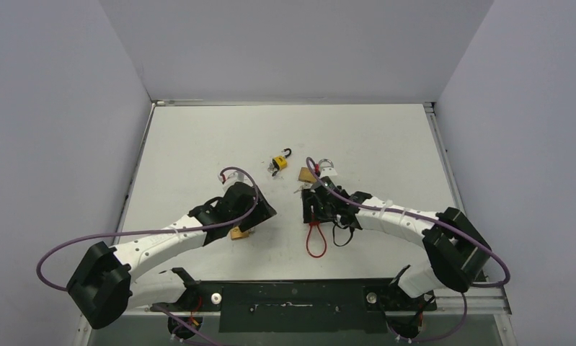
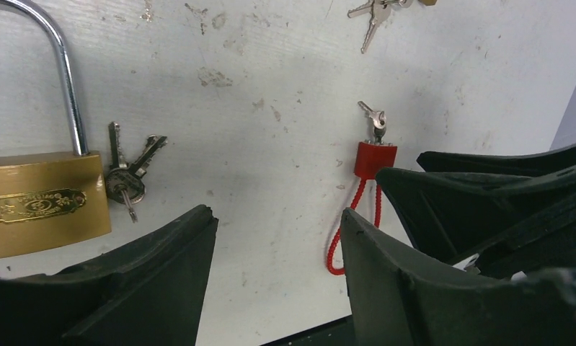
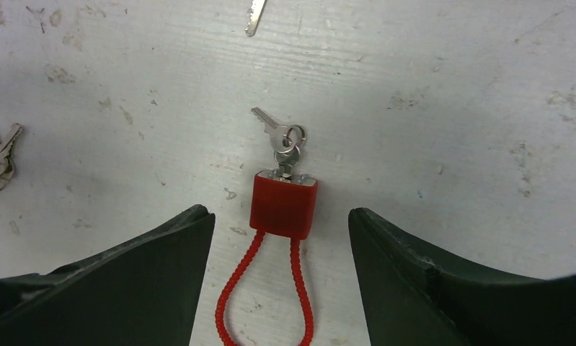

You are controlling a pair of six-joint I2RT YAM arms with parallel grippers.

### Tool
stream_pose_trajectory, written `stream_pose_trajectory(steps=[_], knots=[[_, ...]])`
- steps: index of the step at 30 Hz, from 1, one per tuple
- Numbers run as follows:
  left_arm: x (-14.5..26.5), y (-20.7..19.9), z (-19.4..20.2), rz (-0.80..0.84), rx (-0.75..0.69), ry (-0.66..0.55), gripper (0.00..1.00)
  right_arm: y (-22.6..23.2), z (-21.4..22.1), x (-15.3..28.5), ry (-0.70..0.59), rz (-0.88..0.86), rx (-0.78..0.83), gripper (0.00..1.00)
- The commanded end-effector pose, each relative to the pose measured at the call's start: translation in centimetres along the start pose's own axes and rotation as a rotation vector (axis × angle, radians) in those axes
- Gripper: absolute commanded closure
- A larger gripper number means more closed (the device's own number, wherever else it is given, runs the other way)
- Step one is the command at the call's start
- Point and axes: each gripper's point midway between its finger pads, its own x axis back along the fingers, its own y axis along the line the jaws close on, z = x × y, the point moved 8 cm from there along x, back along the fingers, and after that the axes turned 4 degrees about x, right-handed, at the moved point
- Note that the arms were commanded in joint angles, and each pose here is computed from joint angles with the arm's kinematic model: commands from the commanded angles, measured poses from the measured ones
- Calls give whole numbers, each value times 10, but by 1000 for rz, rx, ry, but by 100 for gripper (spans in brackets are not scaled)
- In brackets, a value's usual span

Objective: Unlock with the key
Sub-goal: Pick up the lock from the center of the board.

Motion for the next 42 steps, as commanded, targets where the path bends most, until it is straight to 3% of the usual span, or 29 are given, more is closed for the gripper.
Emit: stream_pose_trajectory(steps=[1,10,17,22,25,29,36,42], knots=[[9,-4,-10,76,-56,-58,37,13,-9,-5,32,21,54,32],[9,9,-5,87,-74,-44,34,17,-4,-25,131,119,29,51],[7,14,1,117,-70,-15,34,20,-4,-29,132,113,-52,80],[7,9,4,195,-101,7,30,18,-15,-19,67,8,-263,82],[8,4,7,256,-154,23,20,13,-21,-13,54,-86,-465,82],[8,-4,11,366,-198,39,3,10,-35,-4,41,-70,-597,83],[15,-18,20,580,-159,80,3,14,-30,-1,96,-57,-852,82],[9,-10,28,542,-129,32,3,14,-23,-4,131,-37,-1073,83]])
